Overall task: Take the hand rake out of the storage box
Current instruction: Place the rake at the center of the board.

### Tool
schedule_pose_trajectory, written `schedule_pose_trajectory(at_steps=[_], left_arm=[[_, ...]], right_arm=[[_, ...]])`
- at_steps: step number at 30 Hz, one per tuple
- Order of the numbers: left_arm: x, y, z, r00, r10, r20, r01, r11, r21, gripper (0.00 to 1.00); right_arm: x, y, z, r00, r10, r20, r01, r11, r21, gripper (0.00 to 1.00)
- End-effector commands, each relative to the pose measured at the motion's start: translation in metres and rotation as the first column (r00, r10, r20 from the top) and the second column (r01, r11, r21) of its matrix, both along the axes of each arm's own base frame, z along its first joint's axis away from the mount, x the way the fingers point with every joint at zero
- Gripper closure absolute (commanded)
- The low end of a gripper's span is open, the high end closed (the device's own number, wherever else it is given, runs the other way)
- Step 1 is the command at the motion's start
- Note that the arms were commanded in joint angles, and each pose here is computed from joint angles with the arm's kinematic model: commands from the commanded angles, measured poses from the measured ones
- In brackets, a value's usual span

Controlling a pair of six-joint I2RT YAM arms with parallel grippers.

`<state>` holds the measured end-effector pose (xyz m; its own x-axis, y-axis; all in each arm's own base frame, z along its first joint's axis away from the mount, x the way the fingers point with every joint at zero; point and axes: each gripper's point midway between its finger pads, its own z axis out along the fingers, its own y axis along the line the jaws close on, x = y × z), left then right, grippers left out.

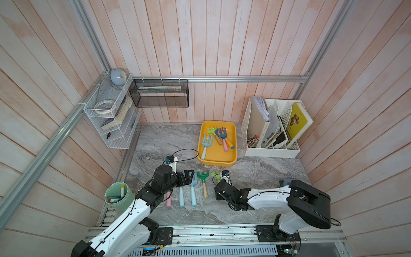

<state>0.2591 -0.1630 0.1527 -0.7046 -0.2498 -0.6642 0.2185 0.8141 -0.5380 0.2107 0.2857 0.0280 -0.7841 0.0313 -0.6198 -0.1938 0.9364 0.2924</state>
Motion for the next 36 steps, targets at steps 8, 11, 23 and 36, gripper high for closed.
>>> schedule_pose_trajectory(at_steps=[8, 11, 23, 36], left_arm=[[-0.003, -0.001, -0.005, 1.0, -0.023, -0.001, 0.023, 1.0, 0.006, 0.0], [-0.003, 0.0, -0.006, 1.0, -0.02, -0.001, 0.02, 1.0, 0.008, 0.0], [-0.003, -0.002, -0.009, 1.0, -0.026, -0.011, 0.026, 1.0, 0.006, 0.0], [-0.002, -0.001, -0.012, 1.0, -0.022, -0.018, 0.022, 1.0, 0.013, 0.0]], right_arm=[[0.001, -0.002, -0.008, 1.0, 0.0, -0.001, 0.0, 0.998, -0.055, 0.7], [0.002, -0.001, -0.006, 1.0, 0.003, 0.001, -0.003, 0.998, -0.057, 0.72], [0.006, -0.006, -0.006, 0.997, -0.081, -0.007, 0.08, 0.995, -0.061, 0.7], [0.005, 0.007, -0.009, 0.995, -0.093, -0.038, 0.092, 0.995, -0.036, 0.62]])
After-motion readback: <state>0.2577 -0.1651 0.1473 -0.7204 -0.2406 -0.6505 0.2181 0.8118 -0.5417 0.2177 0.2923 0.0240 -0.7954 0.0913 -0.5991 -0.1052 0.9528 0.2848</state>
